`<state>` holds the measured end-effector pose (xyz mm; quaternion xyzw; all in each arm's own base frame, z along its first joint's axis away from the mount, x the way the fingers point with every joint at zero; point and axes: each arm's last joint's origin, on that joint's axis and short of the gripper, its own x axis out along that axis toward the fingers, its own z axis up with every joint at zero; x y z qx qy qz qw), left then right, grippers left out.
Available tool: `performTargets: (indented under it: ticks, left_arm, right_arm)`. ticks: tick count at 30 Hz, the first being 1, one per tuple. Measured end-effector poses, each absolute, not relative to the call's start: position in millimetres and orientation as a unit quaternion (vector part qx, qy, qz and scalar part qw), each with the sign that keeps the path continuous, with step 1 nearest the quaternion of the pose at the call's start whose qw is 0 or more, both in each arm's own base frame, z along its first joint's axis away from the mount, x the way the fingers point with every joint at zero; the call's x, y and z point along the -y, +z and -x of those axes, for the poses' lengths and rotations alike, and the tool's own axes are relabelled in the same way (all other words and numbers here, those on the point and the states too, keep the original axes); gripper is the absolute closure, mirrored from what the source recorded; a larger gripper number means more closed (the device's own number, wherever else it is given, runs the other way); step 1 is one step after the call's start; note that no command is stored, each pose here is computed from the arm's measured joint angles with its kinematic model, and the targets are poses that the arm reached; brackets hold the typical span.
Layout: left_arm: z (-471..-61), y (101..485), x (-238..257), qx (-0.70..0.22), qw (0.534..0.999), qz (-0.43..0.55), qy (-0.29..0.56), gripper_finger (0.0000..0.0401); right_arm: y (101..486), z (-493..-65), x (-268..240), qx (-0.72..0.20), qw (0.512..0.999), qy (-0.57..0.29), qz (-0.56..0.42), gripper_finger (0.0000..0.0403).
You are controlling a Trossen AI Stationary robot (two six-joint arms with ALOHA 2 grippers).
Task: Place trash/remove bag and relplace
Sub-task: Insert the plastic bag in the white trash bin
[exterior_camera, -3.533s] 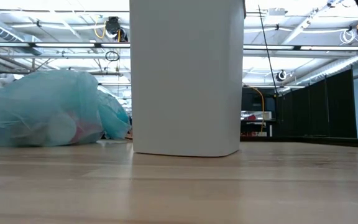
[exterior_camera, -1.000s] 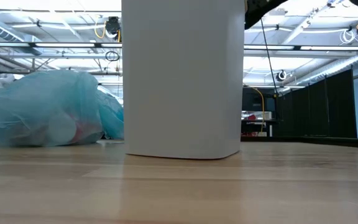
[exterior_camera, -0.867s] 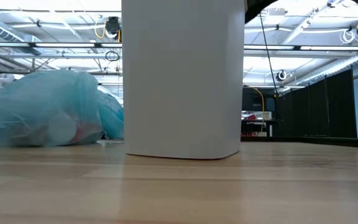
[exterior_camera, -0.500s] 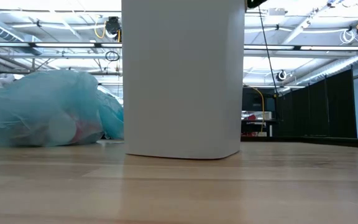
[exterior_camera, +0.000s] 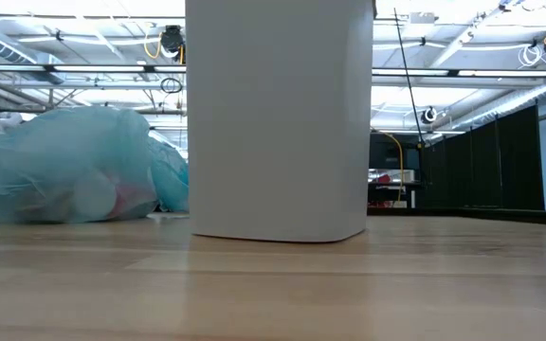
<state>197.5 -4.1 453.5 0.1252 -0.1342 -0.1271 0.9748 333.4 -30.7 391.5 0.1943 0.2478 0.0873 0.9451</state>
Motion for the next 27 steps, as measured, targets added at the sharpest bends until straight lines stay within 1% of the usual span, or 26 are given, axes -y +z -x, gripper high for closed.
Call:
performTargets:
  ticks: [4,7,13,17,19,21,23,27]
  left_arm:
    - [-198,454,6,0.139,0.974,-0.125,-0.131,0.0401]
    - [-197,455,9,0.146,0.972,-0.125,-0.136,0.0401]
    - [-201,453,11,0.141,0.972,-0.124,-0.141,0.0401]
    - [-208,449,11,0.129,0.974,-0.122,-0.141,0.0401]
    - [-210,449,11,0.128,0.974,-0.122,-0.141,0.0401]
    - [-211,448,11,0.128,0.974,-0.122,-0.14,0.0401]
    - [-212,448,11,0.129,0.974,-0.122,-0.139,0.0401]
    - [-212,449,11,0.131,0.974,-0.122,-0.139,0.0401]
  right_arm:
    - [387,-334,6,-0.271,0.946,0.05,-0.171,0.0403]
    - [379,-334,-2,-0.298,0.941,-0.002,-0.163,0.0403]
    - [358,-334,0,-0.363,0.912,-0.105,-0.16,0.0403]
    - [345,-336,1,-0.404,0.895,-0.126,-0.139,0.0399]
    - [344,-334,0,-0.413,0.892,-0.125,-0.136,0.0385]
    - [348,-332,-2,-0.409,0.894,-0.119,-0.138,0.036]
    - [354,-329,-5,-0.408,0.895,-0.112,-0.143,0.0329]
    - [385,-318,-9,-0.385,0.906,-0.101,-0.144,0.0255]
